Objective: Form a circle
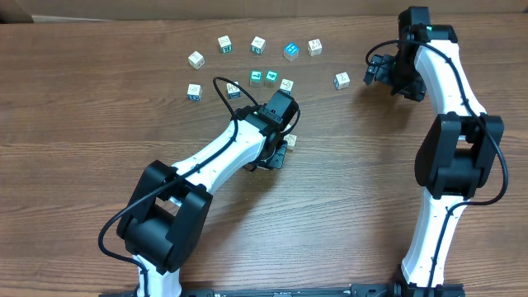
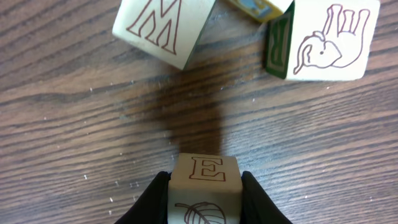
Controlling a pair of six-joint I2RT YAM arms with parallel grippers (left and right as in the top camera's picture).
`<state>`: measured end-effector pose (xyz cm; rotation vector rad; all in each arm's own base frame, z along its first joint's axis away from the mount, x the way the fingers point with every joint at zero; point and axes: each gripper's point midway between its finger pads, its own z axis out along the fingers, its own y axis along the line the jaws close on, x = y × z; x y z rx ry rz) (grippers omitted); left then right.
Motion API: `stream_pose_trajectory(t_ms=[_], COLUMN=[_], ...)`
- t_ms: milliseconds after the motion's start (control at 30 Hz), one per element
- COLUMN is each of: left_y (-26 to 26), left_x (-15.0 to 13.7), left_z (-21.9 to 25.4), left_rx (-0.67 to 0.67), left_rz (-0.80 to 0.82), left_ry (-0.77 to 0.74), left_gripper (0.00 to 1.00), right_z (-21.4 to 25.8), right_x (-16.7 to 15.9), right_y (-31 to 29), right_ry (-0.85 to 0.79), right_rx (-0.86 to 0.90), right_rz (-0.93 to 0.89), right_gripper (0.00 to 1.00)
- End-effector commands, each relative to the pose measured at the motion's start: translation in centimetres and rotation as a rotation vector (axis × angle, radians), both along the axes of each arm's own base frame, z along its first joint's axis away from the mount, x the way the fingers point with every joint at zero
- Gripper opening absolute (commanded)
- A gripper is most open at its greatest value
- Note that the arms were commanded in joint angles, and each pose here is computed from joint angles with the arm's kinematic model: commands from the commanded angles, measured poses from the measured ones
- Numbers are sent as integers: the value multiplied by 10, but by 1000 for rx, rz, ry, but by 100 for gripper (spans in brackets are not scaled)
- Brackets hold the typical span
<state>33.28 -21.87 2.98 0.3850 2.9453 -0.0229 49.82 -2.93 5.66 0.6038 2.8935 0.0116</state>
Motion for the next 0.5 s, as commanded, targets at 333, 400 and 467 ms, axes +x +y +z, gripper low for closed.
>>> stream_pose_trajectory(t_ms=[333,400,467], left_y=[-3,-4,-5], left_x=[3,4,4], left_z=[-8,-8,-8], left_rx=[14,14,12], left_rz=[-93,-109,-110], left_ry=[-28,-33,-36], left_gripper=[4,4,4], right_z=[19,19,19], right_x=[7,7,7], right_y=[-1,-1,-1], right_ry=[-48,-48,-48], right_rx=[-4,-4,-4], right_rz=[-6,-6,-6], right_gripper=[100,100,100])
